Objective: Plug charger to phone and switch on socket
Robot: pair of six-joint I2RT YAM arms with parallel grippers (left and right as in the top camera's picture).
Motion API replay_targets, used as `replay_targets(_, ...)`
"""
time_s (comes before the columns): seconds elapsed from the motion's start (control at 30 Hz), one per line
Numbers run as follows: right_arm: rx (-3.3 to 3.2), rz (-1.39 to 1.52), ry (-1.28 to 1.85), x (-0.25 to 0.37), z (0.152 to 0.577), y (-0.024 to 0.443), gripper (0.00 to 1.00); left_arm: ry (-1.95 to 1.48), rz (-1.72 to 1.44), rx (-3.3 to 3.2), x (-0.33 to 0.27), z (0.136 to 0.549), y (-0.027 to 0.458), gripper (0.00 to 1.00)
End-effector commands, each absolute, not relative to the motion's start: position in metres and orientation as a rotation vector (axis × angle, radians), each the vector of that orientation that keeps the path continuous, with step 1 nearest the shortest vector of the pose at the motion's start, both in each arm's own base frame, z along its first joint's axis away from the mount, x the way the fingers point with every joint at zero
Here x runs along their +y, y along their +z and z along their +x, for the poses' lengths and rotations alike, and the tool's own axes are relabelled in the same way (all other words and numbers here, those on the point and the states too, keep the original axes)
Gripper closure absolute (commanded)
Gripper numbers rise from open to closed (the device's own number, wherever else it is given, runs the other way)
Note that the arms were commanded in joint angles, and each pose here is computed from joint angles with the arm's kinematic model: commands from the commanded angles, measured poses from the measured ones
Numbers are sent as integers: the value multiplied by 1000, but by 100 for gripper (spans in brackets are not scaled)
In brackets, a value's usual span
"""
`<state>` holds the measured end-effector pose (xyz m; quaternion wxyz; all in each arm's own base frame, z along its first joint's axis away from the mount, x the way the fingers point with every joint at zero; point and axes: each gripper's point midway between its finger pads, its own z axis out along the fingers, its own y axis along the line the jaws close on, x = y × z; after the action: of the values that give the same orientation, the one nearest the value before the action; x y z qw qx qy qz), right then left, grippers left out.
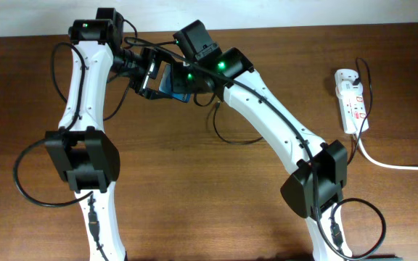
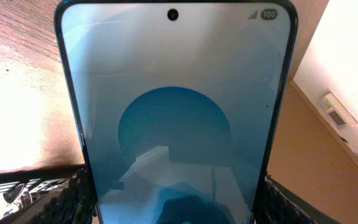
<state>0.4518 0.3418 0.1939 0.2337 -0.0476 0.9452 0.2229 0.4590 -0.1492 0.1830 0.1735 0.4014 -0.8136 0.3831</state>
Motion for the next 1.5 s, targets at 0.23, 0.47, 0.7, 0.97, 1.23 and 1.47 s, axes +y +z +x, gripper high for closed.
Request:
replay_targets(0.23,2551,-98,622,332,455,218,96,1172,1060,-2281,-158,457,195,94)
replay_targets(0.47,2552,34,630,276,477,233,96,1270,690,-2563,-155,459,191,61)
replay_targets(0.7,2473,90,842,226,484,285,96,1390,296,-2786,-156,472,193,29)
replay_targets(0.97,2426,39,828,169,447,334,96,1627,-32,-2770,-170,469,213,0)
replay_targets(1.23,2240,205,1130,195,483,265,96,1897,-228,-2645,-183,463,242,1)
replay_targets(1.47,1991,567,1413,212,497,247,96,1978,-292,-2623,-185,466,251,1)
